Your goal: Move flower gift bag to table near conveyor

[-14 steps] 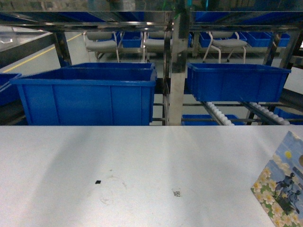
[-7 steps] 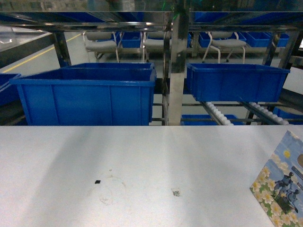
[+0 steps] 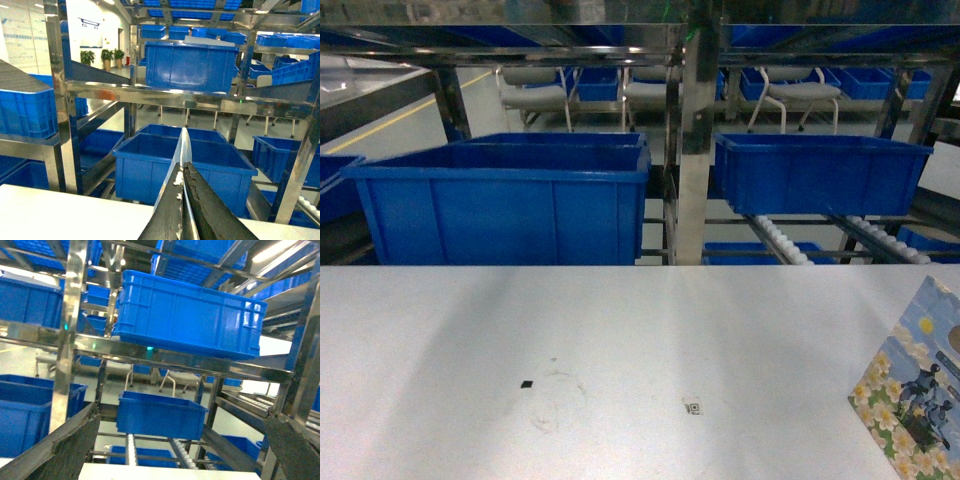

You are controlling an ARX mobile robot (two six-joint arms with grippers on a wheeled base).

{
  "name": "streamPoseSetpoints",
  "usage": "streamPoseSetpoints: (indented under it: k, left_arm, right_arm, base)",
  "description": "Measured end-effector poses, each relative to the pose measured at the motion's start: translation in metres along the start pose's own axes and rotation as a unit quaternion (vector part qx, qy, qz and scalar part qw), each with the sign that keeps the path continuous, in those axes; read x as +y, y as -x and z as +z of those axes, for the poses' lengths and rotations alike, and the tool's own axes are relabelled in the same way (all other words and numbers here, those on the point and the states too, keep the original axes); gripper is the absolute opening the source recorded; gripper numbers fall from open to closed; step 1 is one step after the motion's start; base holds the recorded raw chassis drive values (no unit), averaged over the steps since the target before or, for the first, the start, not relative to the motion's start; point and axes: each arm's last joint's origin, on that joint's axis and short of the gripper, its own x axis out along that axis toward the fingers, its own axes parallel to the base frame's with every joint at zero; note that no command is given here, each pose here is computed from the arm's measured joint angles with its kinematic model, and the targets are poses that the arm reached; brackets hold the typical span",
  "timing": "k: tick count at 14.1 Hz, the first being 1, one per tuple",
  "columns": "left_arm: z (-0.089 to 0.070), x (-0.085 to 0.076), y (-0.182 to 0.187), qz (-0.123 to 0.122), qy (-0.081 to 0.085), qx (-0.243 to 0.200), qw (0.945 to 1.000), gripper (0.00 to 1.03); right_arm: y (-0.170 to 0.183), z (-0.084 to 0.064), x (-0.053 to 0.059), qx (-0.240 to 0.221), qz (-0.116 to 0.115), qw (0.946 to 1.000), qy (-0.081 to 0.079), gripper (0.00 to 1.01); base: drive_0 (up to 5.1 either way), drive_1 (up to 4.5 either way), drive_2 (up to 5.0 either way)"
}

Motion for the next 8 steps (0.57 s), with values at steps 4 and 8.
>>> streamPoseSetpoints:
  k: [4, 8]
  left_arm:
    - [0.0001, 0.0000, 0.0001, 0.000, 0.000, -0.001, 1.0000, 0.02]
    - [0.0000, 0.0000, 0.0000, 0.000, 0.000, 0.000, 1.0000, 0.02]
  right_arm:
    - [0.0003, -0.0008, 0.0035, 0.006, 0.009, 0.9999, 0.001, 0.98]
    - [0.0003, -0.0008, 0.0035, 0.006, 0.010, 0.9999, 0.001, 0.98]
  base:
    - [0.0, 0.00, 0.0]
    - [0.0, 0.00, 0.0]
